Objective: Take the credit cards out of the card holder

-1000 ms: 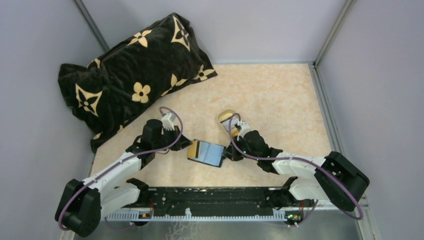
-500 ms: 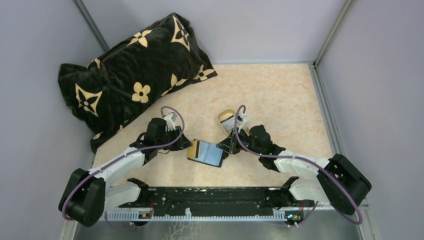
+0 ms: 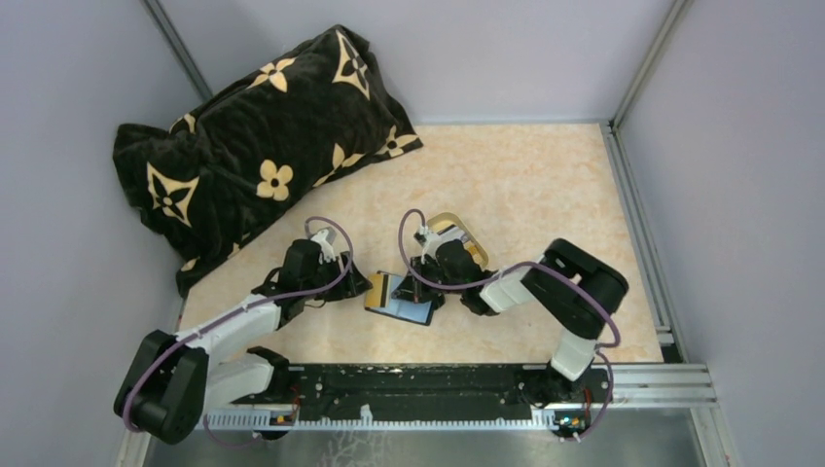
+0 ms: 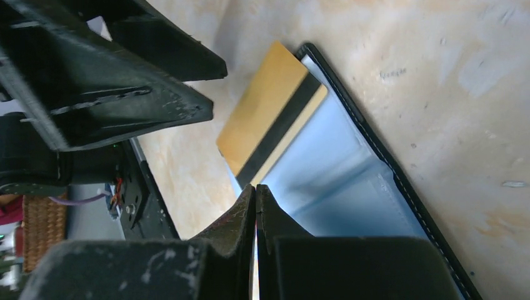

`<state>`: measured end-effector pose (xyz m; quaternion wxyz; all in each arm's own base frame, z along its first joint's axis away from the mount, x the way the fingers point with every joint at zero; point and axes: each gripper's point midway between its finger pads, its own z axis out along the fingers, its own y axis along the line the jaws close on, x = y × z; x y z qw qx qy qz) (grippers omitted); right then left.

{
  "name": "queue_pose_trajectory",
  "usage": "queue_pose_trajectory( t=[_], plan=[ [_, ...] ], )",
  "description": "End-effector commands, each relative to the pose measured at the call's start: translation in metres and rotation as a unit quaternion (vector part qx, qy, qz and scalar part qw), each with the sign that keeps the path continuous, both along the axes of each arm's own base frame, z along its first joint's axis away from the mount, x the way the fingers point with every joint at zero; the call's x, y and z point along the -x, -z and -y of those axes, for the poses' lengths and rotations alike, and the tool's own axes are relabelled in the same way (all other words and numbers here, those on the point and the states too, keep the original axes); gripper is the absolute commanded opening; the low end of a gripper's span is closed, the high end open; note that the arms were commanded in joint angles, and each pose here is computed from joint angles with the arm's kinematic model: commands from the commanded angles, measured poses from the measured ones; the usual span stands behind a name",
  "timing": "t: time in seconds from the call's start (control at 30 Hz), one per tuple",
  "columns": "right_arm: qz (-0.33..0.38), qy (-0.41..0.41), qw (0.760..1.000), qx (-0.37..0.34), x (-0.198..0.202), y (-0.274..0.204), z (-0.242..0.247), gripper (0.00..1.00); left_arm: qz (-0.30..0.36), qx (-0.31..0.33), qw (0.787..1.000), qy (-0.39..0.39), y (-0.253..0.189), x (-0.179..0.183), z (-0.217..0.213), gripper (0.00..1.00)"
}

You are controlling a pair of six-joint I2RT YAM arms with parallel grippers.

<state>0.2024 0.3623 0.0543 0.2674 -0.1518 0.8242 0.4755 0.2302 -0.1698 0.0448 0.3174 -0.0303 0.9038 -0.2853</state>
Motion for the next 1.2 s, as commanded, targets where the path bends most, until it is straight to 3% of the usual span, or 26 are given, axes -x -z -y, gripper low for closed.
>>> queue_pose_trajectory(
  t=[0.0,0.27,0.6,0.7,0.83,0.93,1.17],
  plan=[
    [0.003,-0.023,0.998,-0.063,0.001,-0.012,-0.025,0.0,0.0,0.039,0.999,0.026,0.001,0.004,0.012,0.68],
    [-0.015,-0.031,0.997,-0.076,0.014,-0.003,-0.021,0.0,-0.01,0.045,0.998,0.033,0.009,0.006,0.015,0.68],
    [-0.023,-0.029,0.998,-0.059,0.017,0.013,-0.018,0.0,-0.021,0.103,0.993,0.056,0.011,0.012,0.033,0.57],
    [-0.029,-0.027,0.998,-0.056,0.018,0.019,-0.016,0.0,-0.026,0.12,0.99,0.065,0.011,0.014,0.038,0.46],
    [-0.031,-0.025,0.998,-0.052,0.02,0.023,-0.014,0.0,-0.03,0.135,0.988,0.075,0.009,0.017,0.043,0.18],
    [-0.033,-0.024,0.998,-0.05,0.021,0.026,-0.013,0.0,-0.032,0.139,0.987,0.078,0.008,0.016,0.045,0.03],
    [-0.031,-0.023,0.998,-0.054,0.021,0.022,-0.011,0.0,-0.023,0.15,0.984,0.089,0.001,0.016,0.048,0.0]
  ],
)
